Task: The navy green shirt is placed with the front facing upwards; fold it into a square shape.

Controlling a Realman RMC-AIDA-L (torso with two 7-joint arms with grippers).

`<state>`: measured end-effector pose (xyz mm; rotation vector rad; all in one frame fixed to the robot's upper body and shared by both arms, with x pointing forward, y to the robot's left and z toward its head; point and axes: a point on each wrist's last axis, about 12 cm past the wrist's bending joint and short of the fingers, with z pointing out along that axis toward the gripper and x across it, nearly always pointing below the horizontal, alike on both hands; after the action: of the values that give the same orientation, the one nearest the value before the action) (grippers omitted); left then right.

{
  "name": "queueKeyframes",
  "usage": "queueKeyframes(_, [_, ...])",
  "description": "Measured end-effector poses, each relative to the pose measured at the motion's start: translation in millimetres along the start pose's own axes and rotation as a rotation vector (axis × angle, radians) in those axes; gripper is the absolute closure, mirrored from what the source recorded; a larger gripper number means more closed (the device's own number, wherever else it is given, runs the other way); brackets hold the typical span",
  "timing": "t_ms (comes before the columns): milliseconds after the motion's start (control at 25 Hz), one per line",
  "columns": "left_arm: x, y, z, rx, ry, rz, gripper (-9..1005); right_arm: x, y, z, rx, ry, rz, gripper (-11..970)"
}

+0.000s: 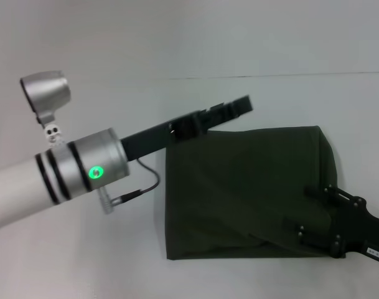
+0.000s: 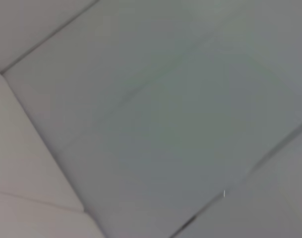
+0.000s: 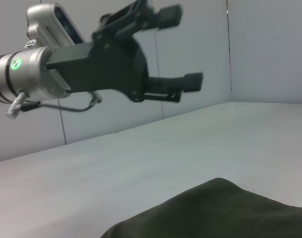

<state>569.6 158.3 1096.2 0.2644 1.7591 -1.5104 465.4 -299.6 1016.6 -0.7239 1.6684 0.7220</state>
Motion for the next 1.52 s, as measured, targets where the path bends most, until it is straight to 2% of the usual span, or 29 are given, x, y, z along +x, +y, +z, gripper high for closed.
queueKeyframes(120, [-3.2, 4.9, -19.6, -0.029, 0.057, 0.092, 97, -1.2, -2.2, 3.9, 0.003, 0.005, -0.004, 78])
queueKeyframes(360, [-12.3, 9.6, -75.5, -0.146, 0.089, 0.261, 102, -3.4, -5.9, 13.9, -0.001, 0.021, -0.009, 78])
queueKeyframes(520, [-13.0, 12.0, -97.4, -0.210, 0.074, 0.272, 105, -7.1, -4.9, 26.6, -0.040, 0.025, -0.020, 78])
queueKeyframes(880, [-10.5, 11.4, -99.2, -0.204, 0.061, 0.263, 113, -14.6, 2.9, 60.3, -0.156, 0.052, -0.063, 79])
queueKeyframes(1080, [-10.0, 11.4, -99.8, -0.204, 0.057, 0.262, 117, -7.3, 14.9, 63.0, -0.205, 0.067, -0.079, 79])
queueKeyframes(1520, [-11.6, 12.9, -98.0, -0.213, 0.050, 0.262, 126, 6.0, 29.9, 61.6, -0.254, 0.113, -0.045, 79])
